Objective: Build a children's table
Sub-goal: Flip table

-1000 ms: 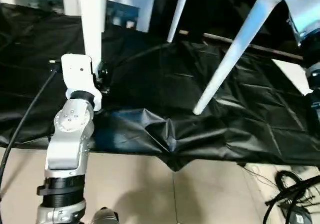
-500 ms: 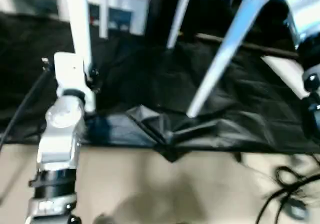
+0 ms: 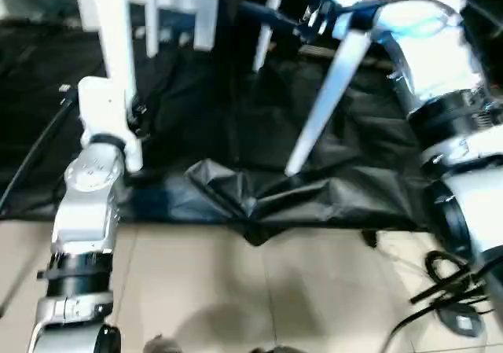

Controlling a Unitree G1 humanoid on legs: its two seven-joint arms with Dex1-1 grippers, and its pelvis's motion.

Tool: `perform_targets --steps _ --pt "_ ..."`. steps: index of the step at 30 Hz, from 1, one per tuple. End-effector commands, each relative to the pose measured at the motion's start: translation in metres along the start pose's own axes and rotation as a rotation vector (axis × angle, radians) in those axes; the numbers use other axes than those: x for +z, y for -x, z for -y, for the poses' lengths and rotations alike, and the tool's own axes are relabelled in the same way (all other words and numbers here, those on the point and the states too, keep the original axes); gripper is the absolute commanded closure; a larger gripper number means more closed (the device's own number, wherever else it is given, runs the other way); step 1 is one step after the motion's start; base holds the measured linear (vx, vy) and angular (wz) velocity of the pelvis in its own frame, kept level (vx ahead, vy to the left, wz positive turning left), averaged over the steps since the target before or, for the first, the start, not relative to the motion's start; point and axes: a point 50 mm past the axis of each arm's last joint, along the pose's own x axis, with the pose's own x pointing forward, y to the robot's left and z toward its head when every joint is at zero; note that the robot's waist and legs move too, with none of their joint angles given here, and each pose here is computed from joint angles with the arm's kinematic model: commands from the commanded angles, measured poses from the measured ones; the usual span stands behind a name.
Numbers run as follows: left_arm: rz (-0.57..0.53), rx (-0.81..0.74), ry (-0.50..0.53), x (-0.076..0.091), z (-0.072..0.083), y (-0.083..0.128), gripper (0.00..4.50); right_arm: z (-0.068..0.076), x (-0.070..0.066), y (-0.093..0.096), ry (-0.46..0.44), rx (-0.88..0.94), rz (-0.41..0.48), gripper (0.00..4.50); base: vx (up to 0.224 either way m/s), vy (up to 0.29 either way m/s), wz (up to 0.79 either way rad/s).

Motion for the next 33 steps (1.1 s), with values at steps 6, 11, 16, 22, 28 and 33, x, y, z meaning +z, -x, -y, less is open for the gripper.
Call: perform_targets --steps 6,11,16,22,28,33 --pt "-0.023 -0.063 -0.018 -0.015 -0.007 0.008 1.98 -0.051 -0.026 0.042 -0.343 -0.218 -0.020 0.94 0.000 0.000 0.00" --pt "0.010 -0.088 0.028 -0.017 -0.014 0.029 1.69 -0.124 -0.065 0.099 -0.600 -0.456 -0.257 0.94 0.052 -0.002 0.01" --pt "0.014 -0.092 0.117 -0.028 -0.013 0.052 1.35 -0.172 -0.088 0.147 -0.757 -0.654 -0.526 0.94 0.067 0.007 -0.05" --pt "-0.113 0.057 0.071 -0.058 0.001 0.092 1.28 -0.192 -0.082 0.173 -0.733 -0.784 -0.747 0.94 0.018 0.003 -0.02" --pt "-0.009 -0.030 0.082 -0.051 0.010 0.116 1.28 -0.205 -0.075 0.182 -0.680 -0.788 -0.769 0.94 0.000 0.000 0.00" --pt "-0.036 -0.015 0.107 -0.052 0.009 0.130 1.28 -0.214 -0.071 0.184 -0.721 -0.801 -0.777 0.94 0.000 0.000 0.00"
